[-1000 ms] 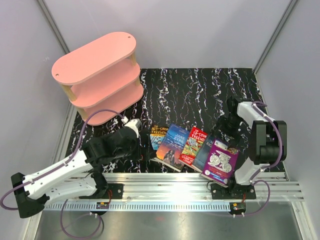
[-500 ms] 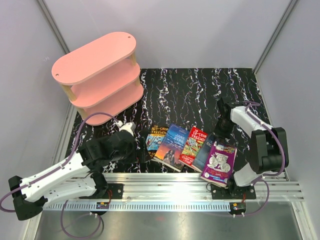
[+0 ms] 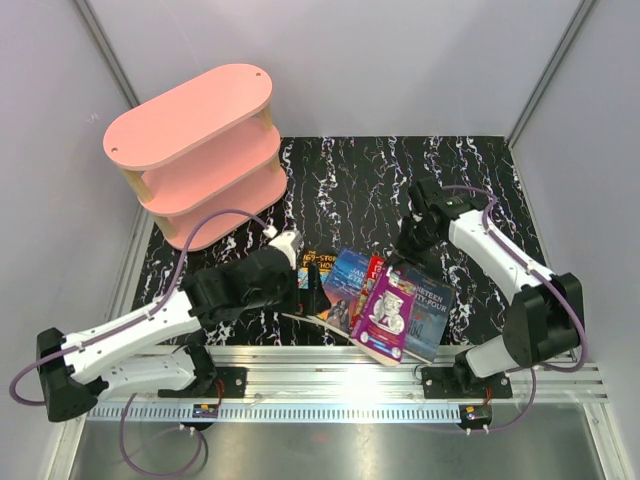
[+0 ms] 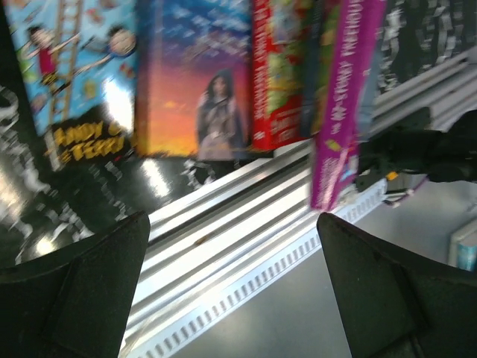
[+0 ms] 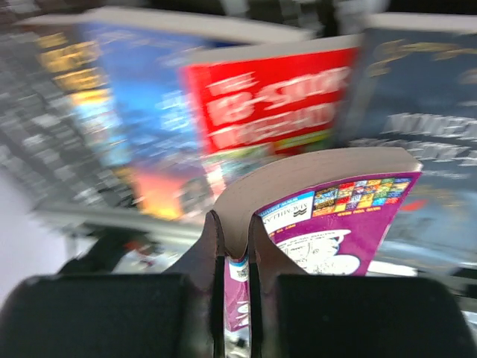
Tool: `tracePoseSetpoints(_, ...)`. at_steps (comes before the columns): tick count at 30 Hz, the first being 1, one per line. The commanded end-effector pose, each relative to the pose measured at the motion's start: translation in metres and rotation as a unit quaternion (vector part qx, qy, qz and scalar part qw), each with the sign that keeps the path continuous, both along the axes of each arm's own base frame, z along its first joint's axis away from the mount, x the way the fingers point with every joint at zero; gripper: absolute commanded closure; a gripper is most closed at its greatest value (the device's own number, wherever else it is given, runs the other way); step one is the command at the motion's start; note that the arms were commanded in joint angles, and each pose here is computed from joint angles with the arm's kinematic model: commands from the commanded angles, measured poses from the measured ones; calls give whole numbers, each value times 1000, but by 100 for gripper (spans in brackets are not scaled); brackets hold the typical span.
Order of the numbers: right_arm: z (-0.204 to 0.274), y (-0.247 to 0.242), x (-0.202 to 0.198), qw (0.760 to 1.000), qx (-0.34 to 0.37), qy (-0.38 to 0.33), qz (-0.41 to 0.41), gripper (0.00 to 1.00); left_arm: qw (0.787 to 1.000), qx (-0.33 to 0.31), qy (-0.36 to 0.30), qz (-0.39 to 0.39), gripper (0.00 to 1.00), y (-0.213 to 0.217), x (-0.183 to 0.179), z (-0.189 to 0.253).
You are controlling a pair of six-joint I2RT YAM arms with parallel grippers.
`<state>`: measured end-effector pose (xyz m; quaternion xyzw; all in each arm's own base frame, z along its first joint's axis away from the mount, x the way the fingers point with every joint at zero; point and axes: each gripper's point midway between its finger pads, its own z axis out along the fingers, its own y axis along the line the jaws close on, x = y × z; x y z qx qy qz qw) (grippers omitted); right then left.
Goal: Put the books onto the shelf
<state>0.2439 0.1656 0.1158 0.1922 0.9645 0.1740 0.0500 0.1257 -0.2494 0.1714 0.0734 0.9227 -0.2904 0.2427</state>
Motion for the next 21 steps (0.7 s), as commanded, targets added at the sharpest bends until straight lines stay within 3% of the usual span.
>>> tracePoseSetpoints(1,62,42,9,991,125,-36,-12,100,989,-121,-70,-56,1,-56,16,46)
tracePoseSetpoints(14,95,56,8,981,186,-48,-25,100,984,-80,-33,-156,4,-135,24,-6)
tracePoseSetpoints(15,95,57,9,981,186,-48,-26,100,983,-80,-34,-162,18,-137,23,-6)
tracePoseSetpoints(17,97,58,10,980,189,-51,-26,100,983,-79,-33,-164,30,-140,23,-5)
tracePoseSetpoints(21,95,58,9,980,191,-50,-19,100,986,-52,-47,-153,82,-135,32,1)
